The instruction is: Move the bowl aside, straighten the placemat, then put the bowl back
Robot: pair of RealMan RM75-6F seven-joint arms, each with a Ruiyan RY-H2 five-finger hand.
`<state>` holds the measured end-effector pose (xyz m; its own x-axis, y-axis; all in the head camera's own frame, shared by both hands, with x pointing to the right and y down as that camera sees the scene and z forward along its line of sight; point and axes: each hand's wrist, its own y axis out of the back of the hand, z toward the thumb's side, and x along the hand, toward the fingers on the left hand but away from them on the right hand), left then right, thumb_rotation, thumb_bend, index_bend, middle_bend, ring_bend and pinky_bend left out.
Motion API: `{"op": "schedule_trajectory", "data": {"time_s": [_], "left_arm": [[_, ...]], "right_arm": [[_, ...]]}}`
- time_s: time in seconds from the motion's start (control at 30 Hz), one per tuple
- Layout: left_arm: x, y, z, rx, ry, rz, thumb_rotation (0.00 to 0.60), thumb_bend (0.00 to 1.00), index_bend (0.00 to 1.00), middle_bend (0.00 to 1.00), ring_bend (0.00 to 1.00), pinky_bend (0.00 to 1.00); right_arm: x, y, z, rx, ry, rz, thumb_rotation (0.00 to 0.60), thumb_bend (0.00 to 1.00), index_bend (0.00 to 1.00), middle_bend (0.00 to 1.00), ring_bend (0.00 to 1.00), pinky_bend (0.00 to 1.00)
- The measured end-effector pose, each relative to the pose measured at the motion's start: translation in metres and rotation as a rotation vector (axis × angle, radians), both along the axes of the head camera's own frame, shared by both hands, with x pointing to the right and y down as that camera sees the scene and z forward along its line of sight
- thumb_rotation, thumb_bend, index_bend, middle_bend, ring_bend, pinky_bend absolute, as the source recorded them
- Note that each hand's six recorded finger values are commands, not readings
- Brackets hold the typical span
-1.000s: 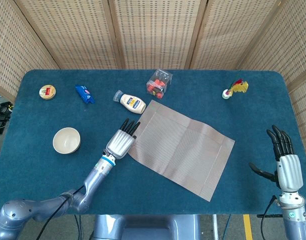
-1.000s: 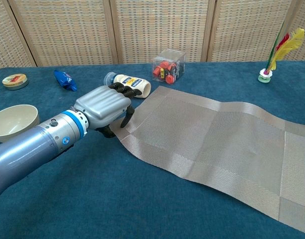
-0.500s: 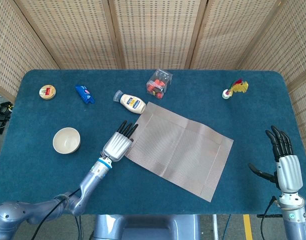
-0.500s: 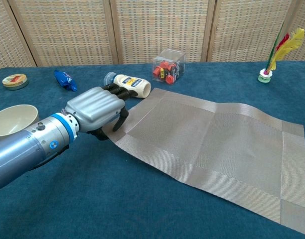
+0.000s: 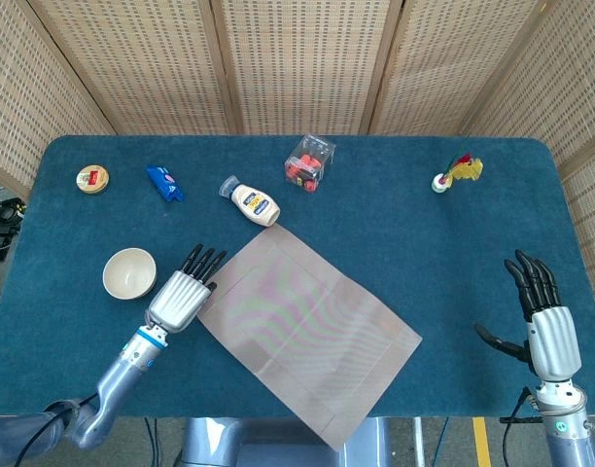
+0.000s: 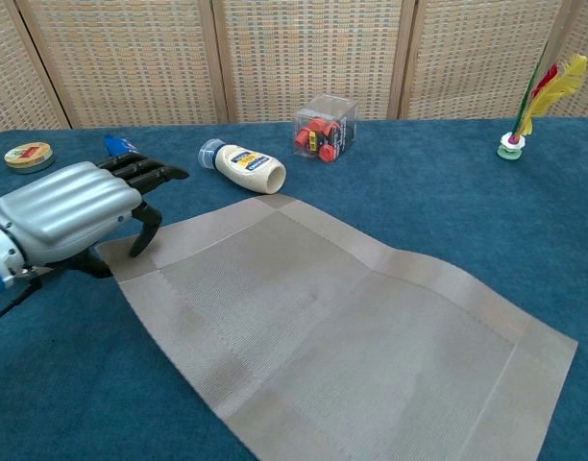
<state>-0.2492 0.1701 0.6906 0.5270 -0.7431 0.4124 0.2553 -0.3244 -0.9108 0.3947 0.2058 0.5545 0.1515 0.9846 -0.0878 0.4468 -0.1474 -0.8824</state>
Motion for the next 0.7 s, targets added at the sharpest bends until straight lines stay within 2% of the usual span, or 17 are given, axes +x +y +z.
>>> {"op": "schedule_trajectory", "data": {"time_s": [0.27,0.5,0.7], "left_arm": [[-0.027,0.024,-0.008,-0.059,-0.021,-0.014,0.6,0.65,0.69,0.0,0.0,0.0],[-0.03,0.035,-0.011,-0.11,-0.031,-0.028,0.6,0.67,0.71,0.0,0.0,0.0],[-0.029,0.05,-0.022,-0.162,-0.048,-0.013,0.6,0.67,0.72,0.0,0.0,0.0]], "right_arm": [[-0.007,0.004,0.002,-0.005,0.009,-0.02,0.6,0.28,0.06,0.0,0.0,0.0],[-0.006,0.004,0.0,-0.001,0.011,-0.017,0.6,0.28,0.06,0.0,0.0,0.0],[-0.007,0.004,0.0,-0.001,0.011,-0.022,0.6,0.28,0.06,0.0,0.0,0.0]]}}
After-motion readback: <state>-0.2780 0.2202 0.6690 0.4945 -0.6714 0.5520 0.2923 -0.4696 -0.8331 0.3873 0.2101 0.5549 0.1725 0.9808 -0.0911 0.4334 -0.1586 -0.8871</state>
